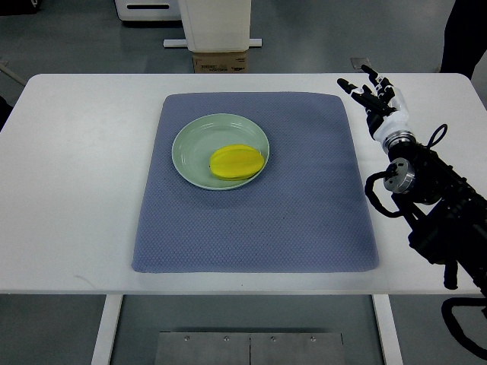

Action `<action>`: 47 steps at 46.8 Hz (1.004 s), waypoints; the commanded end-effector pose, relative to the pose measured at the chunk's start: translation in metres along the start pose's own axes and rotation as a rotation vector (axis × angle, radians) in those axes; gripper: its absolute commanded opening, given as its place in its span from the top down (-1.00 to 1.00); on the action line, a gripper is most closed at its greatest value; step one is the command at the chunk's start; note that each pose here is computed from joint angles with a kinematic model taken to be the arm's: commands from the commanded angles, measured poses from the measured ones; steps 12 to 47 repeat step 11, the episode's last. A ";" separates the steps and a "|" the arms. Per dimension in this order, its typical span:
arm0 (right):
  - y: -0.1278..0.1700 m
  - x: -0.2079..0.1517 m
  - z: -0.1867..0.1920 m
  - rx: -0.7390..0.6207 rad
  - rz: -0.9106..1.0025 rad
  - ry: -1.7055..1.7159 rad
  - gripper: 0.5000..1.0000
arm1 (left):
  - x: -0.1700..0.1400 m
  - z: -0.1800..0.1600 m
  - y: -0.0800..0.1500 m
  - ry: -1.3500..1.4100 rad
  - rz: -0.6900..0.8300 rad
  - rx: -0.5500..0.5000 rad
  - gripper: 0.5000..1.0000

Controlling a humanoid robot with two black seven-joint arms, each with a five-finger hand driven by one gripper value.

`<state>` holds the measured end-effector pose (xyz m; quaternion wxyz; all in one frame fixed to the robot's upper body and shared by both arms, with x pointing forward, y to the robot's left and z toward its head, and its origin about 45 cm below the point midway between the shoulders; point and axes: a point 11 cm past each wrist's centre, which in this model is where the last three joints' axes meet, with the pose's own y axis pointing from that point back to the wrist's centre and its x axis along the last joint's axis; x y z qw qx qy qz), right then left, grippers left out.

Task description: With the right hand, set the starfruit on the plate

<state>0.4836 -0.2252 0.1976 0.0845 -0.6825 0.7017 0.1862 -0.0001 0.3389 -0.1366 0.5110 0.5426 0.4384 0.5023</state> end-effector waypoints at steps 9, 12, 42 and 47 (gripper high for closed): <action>0.004 0.002 0.010 -0.018 0.003 0.001 -1.00 | 0.000 0.000 0.000 0.000 0.000 0.000 -1.00; 0.004 0.002 0.011 -0.018 0.002 0.002 -1.00 | 0.000 0.000 0.000 0.000 0.000 0.000 -1.00; 0.004 0.002 0.011 -0.018 0.002 0.002 -1.00 | 0.000 0.000 0.000 0.000 0.000 0.000 -1.00; 0.004 0.002 0.011 -0.018 0.002 0.002 -1.00 | 0.000 0.000 0.000 0.000 0.000 0.000 -1.00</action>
